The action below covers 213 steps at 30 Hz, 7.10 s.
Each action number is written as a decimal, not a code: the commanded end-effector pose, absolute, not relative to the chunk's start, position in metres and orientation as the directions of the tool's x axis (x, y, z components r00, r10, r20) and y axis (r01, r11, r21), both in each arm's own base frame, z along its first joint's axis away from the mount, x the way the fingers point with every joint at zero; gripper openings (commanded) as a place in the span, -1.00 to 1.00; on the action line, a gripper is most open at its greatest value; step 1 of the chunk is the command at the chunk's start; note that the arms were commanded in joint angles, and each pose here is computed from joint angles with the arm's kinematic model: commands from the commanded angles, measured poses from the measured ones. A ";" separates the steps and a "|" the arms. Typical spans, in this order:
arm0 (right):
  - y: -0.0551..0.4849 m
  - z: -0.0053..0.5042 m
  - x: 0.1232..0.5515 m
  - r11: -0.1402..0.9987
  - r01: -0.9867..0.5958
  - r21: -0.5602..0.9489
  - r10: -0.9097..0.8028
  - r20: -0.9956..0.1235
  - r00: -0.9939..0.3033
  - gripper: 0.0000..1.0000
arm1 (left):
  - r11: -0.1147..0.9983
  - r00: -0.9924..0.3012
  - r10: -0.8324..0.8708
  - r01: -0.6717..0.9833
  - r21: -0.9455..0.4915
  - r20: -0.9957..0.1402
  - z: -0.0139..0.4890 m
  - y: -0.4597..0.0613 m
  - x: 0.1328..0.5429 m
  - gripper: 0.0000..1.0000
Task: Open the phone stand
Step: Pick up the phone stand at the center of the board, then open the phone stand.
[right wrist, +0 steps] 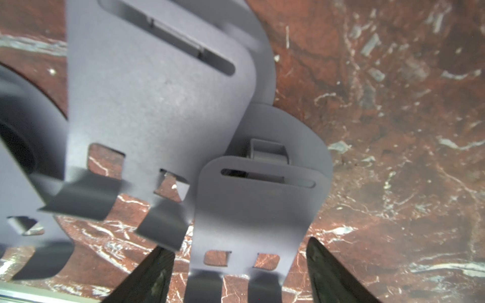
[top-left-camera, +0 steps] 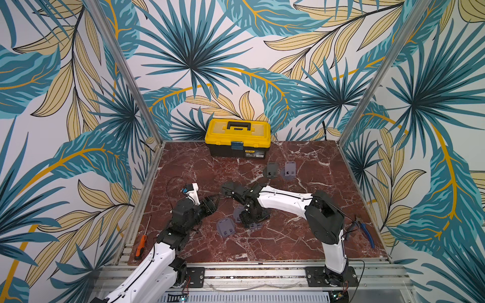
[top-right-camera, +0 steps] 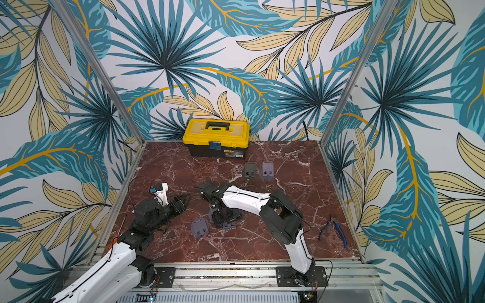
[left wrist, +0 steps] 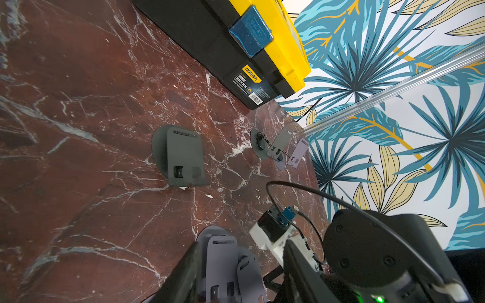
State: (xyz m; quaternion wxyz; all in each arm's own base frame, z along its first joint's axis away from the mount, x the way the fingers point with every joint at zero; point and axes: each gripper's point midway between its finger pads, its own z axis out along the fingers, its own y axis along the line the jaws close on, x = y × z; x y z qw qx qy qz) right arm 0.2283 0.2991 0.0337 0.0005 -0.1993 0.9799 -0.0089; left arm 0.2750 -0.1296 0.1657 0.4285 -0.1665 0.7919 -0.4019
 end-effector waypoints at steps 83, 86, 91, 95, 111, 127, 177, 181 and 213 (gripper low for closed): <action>0.254 0.042 0.269 0.958 -0.285 -0.030 -0.286 -0.040 -0.957 -0.13 | 0.623 -0.637 -0.567 0.084 -0.778 -0.523 0.157 -0.139 0.277 -0.04; 0.250 0.055 0.270 0.965 -0.261 0.005 -0.260 -0.066 -0.963 -0.15 | 0.608 -0.688 -0.528 0.102 -0.787 -0.498 0.157 -0.153 0.282 -0.07; 0.243 0.080 0.274 0.971 -0.233 0.062 -0.224 -0.117 -0.967 -0.18 | 0.623 -0.721 -0.452 0.167 -0.765 -0.525 0.162 -0.181 0.287 -0.08; 0.244 0.102 0.277 0.967 -0.218 0.135 -0.195 -0.166 -0.967 -0.19 | 0.611 -0.746 -0.381 0.241 -0.754 -0.547 0.172 -0.214 0.289 -0.08; 0.264 0.167 0.291 0.901 -0.190 0.391 -0.074 -0.293 -0.953 -0.20 | 0.526 -0.731 -0.236 0.458 -0.716 -0.641 0.190 -0.297 0.272 0.03; 0.264 0.182 0.298 0.890 -0.178 0.420 -0.038 -0.321 -0.946 -0.20 | 0.553 -0.733 -0.242 0.434 -0.711 -0.635 0.172 -0.288 0.264 -0.04; 0.285 0.185 0.298 0.829 -0.182 0.529 -0.020 -0.297 -0.955 -0.22 | 0.536 -0.651 -0.290 0.497 -0.682 -0.702 0.194 -0.306 0.295 -0.75; 0.283 0.181 0.293 0.828 -0.174 0.534 -0.015 -0.288 -0.958 -0.22 | 0.545 -0.643 -0.286 0.501 -0.672 -0.711 0.192 -0.305 0.296 -0.94; 0.259 0.191 0.263 0.823 -0.193 0.534 -0.093 -0.208 -0.974 -0.27 | 0.670 -0.654 -0.294 0.380 -0.638 -0.697 0.137 -0.247 0.300 -1.00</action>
